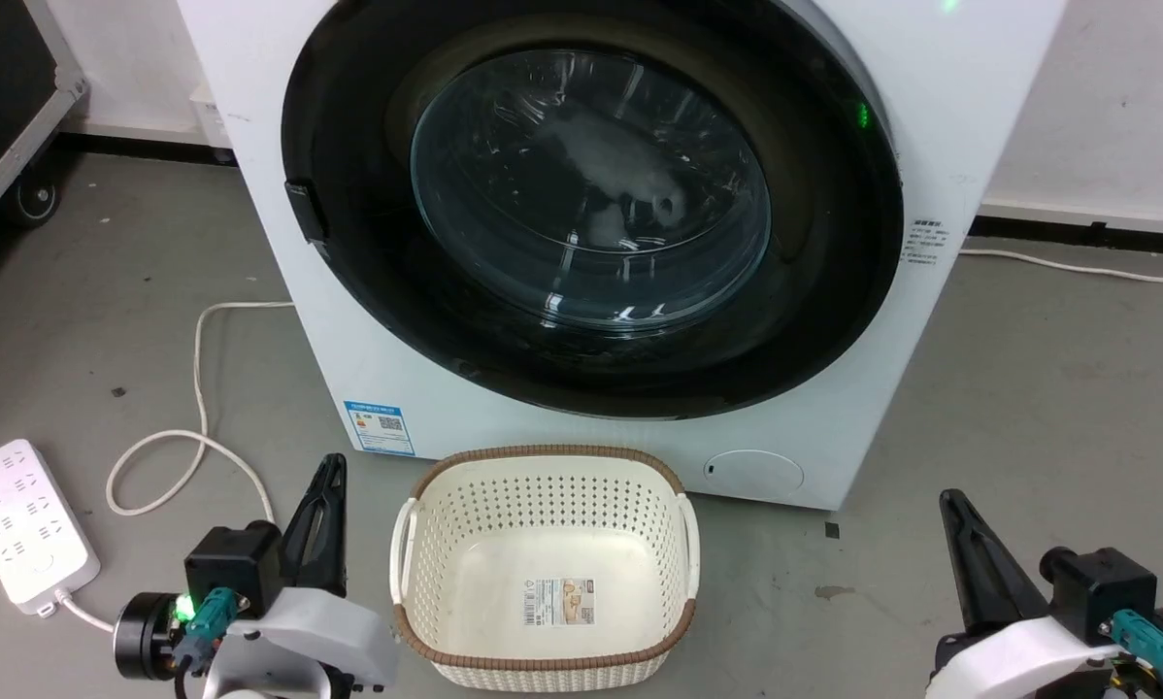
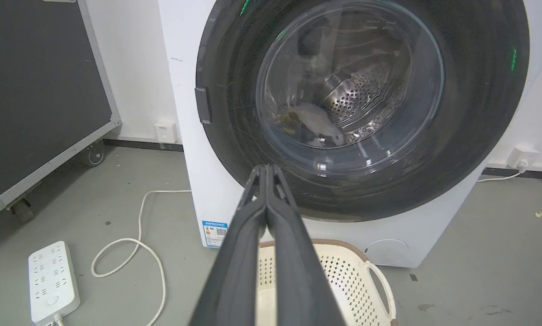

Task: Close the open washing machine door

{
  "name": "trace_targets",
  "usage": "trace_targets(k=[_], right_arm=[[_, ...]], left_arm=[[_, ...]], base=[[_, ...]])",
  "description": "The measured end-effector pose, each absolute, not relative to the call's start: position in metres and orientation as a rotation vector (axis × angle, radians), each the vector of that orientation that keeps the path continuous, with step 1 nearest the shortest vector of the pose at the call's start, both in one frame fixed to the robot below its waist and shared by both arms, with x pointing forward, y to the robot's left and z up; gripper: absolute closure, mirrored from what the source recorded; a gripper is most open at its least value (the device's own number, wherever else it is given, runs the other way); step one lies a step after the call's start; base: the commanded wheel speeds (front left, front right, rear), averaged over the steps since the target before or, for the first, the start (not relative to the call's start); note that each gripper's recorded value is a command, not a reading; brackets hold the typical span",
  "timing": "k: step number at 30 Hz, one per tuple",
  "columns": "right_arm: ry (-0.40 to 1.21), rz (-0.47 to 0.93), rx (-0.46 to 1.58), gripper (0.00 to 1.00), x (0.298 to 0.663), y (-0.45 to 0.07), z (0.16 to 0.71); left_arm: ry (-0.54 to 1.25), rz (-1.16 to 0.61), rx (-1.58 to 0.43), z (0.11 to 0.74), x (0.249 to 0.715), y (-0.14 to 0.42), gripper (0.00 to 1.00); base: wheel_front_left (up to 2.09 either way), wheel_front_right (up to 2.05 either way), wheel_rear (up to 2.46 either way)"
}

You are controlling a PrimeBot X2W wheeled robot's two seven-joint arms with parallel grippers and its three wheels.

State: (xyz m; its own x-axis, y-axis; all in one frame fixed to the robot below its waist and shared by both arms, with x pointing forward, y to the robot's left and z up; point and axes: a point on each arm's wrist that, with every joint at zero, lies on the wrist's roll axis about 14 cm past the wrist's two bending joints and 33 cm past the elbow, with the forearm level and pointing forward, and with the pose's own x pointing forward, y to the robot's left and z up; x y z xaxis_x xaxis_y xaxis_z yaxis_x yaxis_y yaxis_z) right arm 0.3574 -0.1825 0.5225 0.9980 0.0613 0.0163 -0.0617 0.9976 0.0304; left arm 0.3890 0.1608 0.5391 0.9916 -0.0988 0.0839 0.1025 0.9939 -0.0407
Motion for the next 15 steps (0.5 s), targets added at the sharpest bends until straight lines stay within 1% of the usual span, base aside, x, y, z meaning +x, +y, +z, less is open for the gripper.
trace_targets(k=[15], right_arm=[[-0.002, 0.081, 0.008, 1.0, 0.3607, -0.1761, 0.5216]], left_arm=[[-0.067, -0.078, -0.023, 0.5375, 0.3853, 0.1636, 1.0]], base=[[0.0, 0.0, 0.0]])
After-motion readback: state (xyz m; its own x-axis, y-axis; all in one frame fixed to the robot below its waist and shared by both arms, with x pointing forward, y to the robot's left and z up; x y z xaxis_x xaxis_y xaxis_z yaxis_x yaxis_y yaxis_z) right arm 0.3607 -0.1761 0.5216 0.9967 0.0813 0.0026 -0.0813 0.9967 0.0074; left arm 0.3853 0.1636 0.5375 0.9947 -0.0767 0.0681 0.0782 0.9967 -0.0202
